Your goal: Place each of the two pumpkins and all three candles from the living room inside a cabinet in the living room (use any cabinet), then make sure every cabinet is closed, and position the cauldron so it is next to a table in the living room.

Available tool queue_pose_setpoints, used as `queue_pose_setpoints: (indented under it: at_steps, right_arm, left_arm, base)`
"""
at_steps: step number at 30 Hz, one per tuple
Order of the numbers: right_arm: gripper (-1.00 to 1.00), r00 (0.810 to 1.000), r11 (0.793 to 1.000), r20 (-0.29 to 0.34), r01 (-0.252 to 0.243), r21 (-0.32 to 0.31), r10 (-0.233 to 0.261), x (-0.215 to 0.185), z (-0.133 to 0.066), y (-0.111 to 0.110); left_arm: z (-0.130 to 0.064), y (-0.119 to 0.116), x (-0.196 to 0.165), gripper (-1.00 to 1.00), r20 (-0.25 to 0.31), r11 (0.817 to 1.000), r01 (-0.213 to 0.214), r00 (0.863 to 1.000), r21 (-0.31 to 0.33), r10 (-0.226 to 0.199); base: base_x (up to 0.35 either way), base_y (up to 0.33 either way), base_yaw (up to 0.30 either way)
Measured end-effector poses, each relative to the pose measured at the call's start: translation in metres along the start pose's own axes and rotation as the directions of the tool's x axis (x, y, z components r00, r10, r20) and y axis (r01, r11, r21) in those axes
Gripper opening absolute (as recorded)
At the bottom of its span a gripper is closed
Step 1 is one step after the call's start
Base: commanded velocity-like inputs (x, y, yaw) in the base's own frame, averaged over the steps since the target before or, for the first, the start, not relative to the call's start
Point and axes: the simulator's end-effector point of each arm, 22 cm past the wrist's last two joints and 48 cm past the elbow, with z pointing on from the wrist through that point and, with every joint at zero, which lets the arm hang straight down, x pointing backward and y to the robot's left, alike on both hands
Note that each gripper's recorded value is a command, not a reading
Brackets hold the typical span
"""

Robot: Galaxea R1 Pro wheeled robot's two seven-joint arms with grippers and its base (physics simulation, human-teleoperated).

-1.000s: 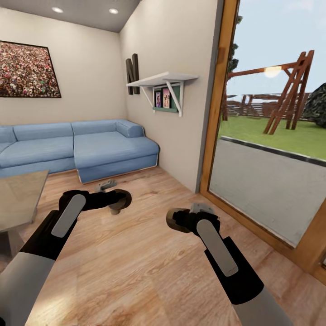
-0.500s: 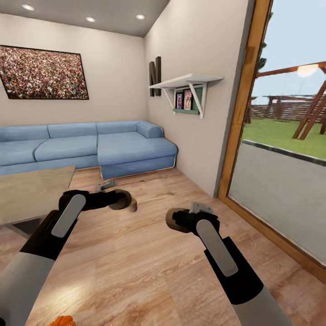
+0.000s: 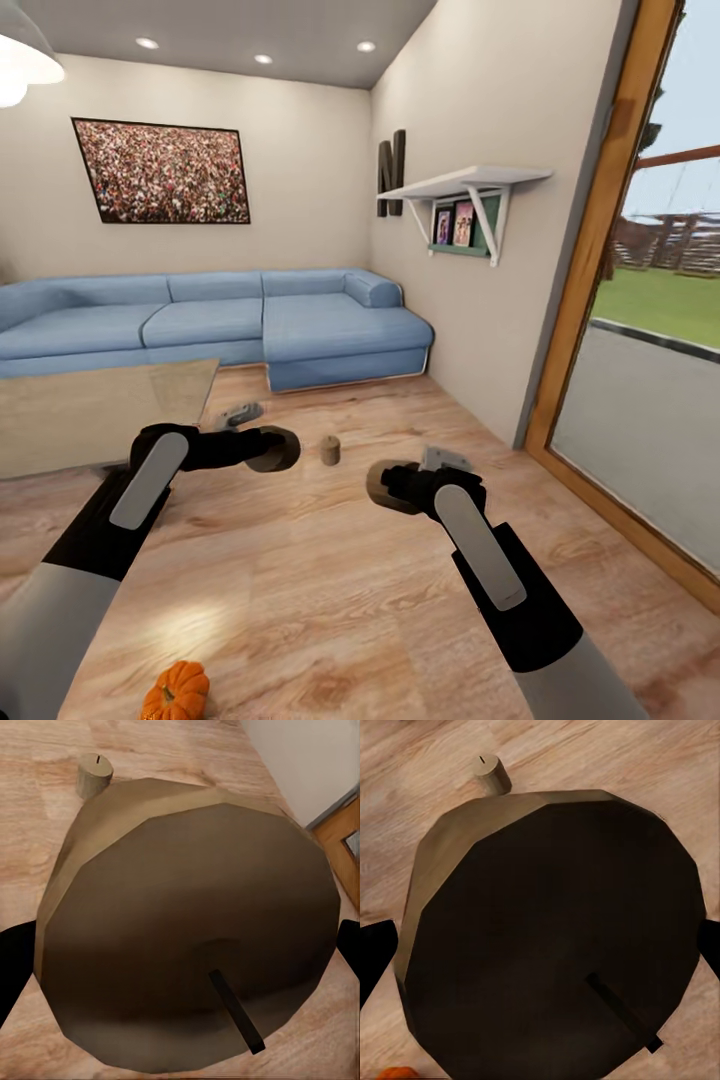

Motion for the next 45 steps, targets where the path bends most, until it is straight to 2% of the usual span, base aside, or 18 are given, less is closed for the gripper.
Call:
queue_pose_setpoints:
  at_steps: [12,16,17,19,24,45]
  right_arm:
    - [-1.0,1.0,1.0,0.007,0.001,-0.008,-0.001,-0.002,-0.004,0.004]
    - [-1.0,1.0,1.0,0.008,0.001,-0.01,-0.001,-0.002,-0.005,0.005]
    - [-1.0,1.0,1.0,0.009,0.002,-0.011,-0.002,-0.002,-0.006,0.006]
    - [-1.0,1.0,1.0,0.01,0.002,-0.011,-0.002,-0.003,-0.006,0.006]
    - [-1.0,1.0,1.0,0.013,0.002,-0.011,-0.002,-0.004,-0.007,0.006]
    - [-1.0,1.0,1.0,0.026,0.004,-0.016,-0.004,-0.008,-0.013,0.009]
  left_arm:
    - [-0.004,-0.004,0.0,-1.0,0.002,1.0,0.001,1.0,0.012,-0.001]
    - [-0.009,0.002,-0.008,-1.0,0.02,1.0,0.023,1.0,0.009,-0.023]
    - [-0.014,0.008,-0.017,-1.0,0.041,0.999,0.052,0.998,0.011,-0.052]
    - [-0.017,0.015,-0.022,-1.0,0.052,0.998,0.07,0.996,0.003,-0.07]
    - [-0.02,0.017,-0.026,-1.0,0.061,0.996,0.085,0.994,0.008,-0.085]
    - [-0.03,0.021,-0.033,-1.0,0.079,0.997,0.083,0.993,0.003,-0.083]
  base:
    - [-0.018,0.0,0.28]
    - [-0.006,0.0,0.28]
    - [-0.002,0.0,0.28]
    - [-0.001,0.0,0.28]
    - [0.0,0.0,0.28]
    - [-0.036,0.006,0.28]
